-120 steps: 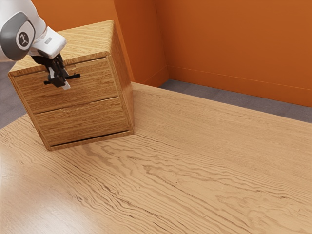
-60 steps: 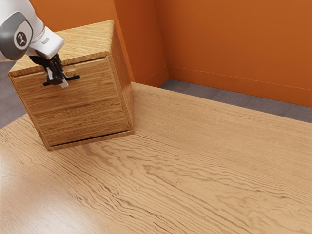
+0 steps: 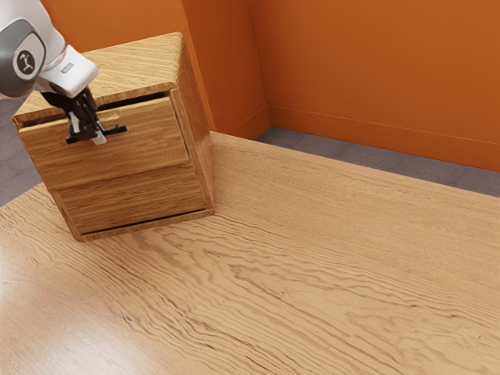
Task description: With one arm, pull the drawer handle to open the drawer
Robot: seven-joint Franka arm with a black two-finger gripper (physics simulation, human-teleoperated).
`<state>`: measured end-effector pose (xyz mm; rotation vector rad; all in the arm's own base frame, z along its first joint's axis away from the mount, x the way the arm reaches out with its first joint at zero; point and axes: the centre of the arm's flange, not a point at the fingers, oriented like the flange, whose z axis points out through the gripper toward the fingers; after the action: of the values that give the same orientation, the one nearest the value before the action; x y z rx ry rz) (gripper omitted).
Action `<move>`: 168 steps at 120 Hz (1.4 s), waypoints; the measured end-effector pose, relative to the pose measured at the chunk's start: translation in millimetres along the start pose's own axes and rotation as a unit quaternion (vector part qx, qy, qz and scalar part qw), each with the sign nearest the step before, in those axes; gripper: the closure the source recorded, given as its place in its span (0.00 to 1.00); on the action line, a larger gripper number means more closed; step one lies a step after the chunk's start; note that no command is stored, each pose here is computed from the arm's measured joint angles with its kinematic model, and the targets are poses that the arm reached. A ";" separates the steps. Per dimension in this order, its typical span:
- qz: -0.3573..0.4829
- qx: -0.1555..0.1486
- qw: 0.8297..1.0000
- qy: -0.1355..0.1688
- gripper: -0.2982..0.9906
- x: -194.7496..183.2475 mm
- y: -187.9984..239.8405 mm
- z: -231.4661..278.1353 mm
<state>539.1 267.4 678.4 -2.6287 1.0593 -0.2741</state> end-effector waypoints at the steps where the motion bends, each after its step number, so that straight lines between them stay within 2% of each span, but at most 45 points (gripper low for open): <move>1: 0.000 0.000 1.000 0.000 0.77 -0.1 0.5 0.0; 82: 0.016 -0.018 1.000 0.011 0.79 -8.0 28.7 -10.1; 103: 0.004 -0.019 1.000 0.010 0.79 -32.8 33.9 -15.5; 147: 0.012 -0.022 1.000 0.014 0.79 -34.2 48.3 -22.0; 168: 0.027 -0.026 0.999 0.020 0.79 -19.0 60.5 -24.0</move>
<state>479.8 234.5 679.2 -2.6447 1.1642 -0.2925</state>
